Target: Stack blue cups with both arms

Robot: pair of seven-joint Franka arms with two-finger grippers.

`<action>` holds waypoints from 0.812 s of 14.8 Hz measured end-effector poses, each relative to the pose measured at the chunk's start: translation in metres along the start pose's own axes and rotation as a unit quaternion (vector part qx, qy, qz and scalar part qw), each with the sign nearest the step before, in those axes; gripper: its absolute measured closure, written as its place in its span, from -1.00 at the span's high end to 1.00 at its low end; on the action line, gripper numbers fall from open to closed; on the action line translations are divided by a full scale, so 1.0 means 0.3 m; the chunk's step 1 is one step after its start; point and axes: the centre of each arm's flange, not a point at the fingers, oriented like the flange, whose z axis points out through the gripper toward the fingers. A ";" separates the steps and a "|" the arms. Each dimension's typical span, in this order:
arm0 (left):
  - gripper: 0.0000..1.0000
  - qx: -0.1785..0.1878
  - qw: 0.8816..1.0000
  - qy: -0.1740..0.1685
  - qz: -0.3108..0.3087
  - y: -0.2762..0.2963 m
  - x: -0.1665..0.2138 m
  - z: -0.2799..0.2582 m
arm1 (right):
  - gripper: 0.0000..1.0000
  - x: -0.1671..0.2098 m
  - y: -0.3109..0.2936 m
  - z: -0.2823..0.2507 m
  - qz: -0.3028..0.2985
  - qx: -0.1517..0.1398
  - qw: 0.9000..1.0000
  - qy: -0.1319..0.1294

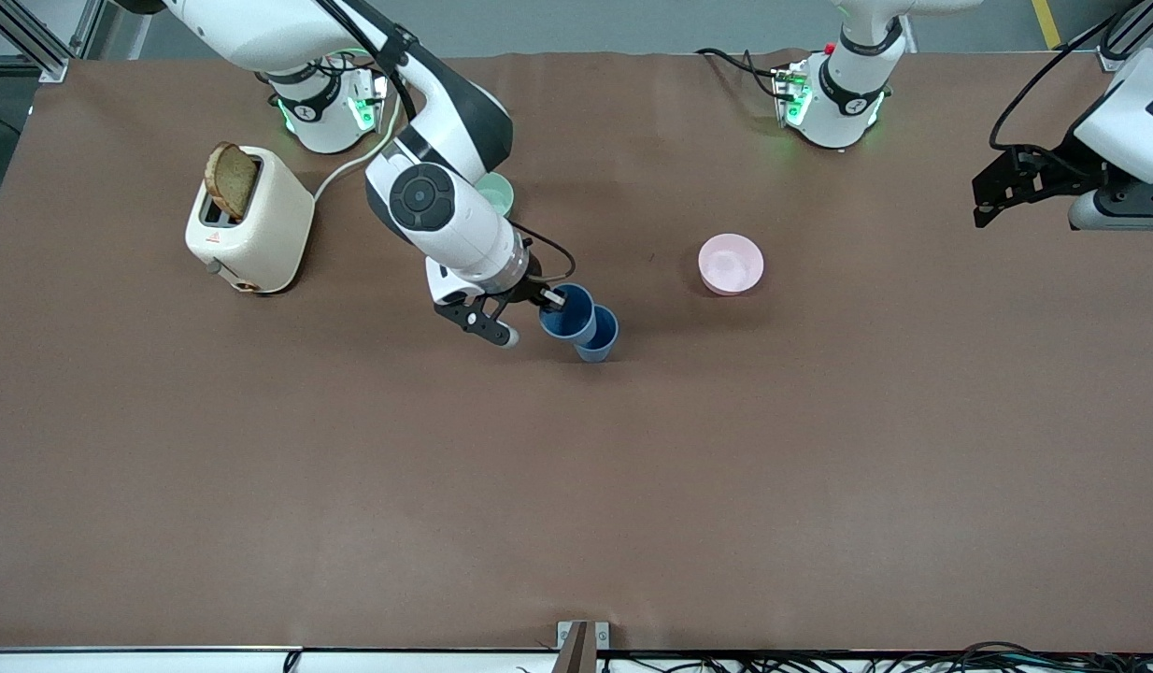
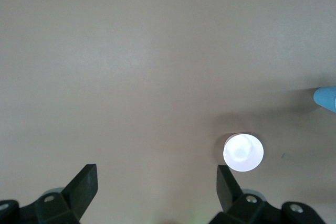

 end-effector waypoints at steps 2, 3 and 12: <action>1.00 0.001 1.000 0.004 0.002 0.007 -0.019 0.005 | -0.89 -0.004 -0.007 0.025 0.002 0.005 1.000 -0.002; 1.00 0.001 1.000 0.010 0.003 0.012 -0.028 0.010 | -0.89 -0.010 -0.009 0.042 0.002 0.006 1.000 -0.005; 1.00 0.004 1.000 0.024 0.007 0.029 -0.069 0.037 | -0.10 -0.031 -0.016 0.124 -0.010 -0.004 1.000 -0.005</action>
